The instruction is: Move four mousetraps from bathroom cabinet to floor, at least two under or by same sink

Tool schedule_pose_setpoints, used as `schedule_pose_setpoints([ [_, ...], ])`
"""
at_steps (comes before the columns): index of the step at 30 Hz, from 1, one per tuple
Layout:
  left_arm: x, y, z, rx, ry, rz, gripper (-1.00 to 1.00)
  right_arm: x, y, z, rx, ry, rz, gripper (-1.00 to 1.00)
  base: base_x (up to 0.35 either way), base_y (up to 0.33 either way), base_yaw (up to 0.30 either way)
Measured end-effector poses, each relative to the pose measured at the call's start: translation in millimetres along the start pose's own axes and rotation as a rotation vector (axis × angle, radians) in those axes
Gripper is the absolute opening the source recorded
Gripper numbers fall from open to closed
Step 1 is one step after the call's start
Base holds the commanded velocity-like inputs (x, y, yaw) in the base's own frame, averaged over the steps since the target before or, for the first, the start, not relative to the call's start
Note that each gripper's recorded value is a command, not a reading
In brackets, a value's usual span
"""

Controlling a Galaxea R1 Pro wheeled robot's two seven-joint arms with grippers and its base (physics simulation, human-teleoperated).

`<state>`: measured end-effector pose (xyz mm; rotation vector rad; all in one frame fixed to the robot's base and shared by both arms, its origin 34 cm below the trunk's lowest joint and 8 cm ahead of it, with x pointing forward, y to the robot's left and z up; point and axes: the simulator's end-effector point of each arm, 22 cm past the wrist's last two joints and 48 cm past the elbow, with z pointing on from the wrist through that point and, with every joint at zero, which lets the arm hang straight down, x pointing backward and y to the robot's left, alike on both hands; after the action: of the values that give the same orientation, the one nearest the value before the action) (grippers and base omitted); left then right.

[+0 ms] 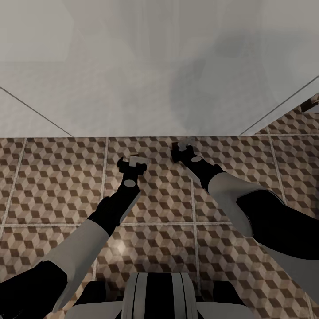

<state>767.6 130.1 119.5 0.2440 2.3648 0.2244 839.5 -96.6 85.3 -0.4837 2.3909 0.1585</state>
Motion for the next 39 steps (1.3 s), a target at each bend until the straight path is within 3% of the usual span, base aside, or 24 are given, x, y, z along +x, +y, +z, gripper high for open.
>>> schedule_pose_setpoints([
  [11,-7.5,-15.2,-21.9,0.036,-0.038,-0.034,1.00,12.8,-0.1,-0.9,0.002,0.027,0.002,-1.00,0.000,0.000,0.000],
  [39,24.6,-20.2,-31.0,0.046,0.008,-0.028,1.00,13.9,0.7,-1.3,0.001,0.021,0.002,-1.00,0.000,0.000,0.000],
])
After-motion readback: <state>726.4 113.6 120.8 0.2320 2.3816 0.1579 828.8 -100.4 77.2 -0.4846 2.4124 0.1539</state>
